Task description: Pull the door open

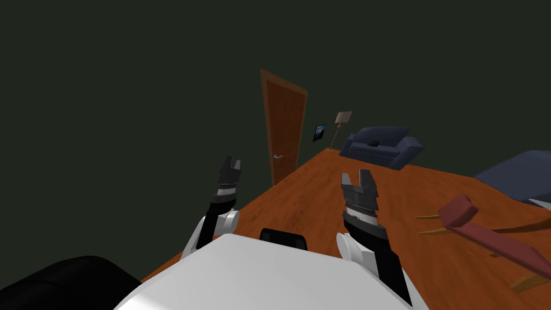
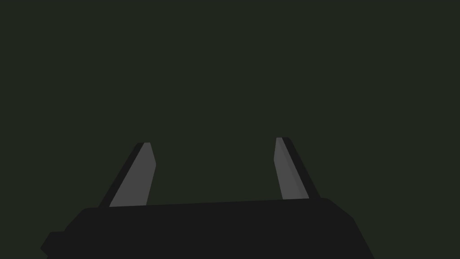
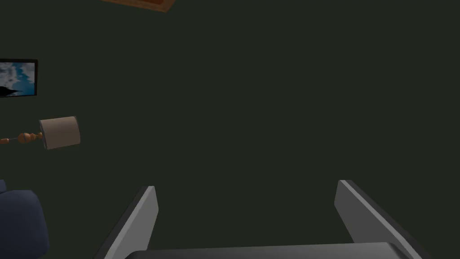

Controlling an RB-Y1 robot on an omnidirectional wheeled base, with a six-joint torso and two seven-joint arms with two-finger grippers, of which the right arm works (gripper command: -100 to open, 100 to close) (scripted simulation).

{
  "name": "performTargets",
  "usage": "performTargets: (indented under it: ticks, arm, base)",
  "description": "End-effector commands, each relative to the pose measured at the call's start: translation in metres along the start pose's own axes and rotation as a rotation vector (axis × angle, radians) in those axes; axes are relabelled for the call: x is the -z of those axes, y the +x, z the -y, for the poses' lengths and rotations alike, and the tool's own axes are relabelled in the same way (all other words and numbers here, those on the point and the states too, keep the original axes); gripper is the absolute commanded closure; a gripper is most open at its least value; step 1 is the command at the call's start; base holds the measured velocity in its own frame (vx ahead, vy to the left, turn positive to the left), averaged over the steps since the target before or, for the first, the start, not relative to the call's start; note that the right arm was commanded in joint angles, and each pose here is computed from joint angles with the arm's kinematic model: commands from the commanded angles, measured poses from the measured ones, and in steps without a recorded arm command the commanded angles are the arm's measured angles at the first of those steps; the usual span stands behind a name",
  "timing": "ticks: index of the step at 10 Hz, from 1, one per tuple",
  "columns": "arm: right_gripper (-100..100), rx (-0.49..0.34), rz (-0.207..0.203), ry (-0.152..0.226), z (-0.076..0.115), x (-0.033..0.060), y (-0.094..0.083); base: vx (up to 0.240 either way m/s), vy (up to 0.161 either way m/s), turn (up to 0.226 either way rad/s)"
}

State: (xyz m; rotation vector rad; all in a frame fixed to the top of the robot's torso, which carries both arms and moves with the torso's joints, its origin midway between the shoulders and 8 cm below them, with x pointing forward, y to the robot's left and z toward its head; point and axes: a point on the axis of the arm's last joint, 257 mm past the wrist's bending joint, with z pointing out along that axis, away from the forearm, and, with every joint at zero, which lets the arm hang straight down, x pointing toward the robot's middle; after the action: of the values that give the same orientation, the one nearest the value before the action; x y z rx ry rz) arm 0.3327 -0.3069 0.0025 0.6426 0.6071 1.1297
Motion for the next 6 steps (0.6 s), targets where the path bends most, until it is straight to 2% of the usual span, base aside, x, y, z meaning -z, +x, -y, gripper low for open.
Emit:
performTargets:
  ticks: [1, 6]
  arm:
    - [-100, -0.008, -0.009, 0.014, 0.011, 0.0018, 0.003]
    - [-100, -0.027, -0.030, 0.051, 0.039, 0.0068, 0.011]
  base:
    - [0.085, -0.064, 0.170]
    - [0.056, -0.009, 0.102]
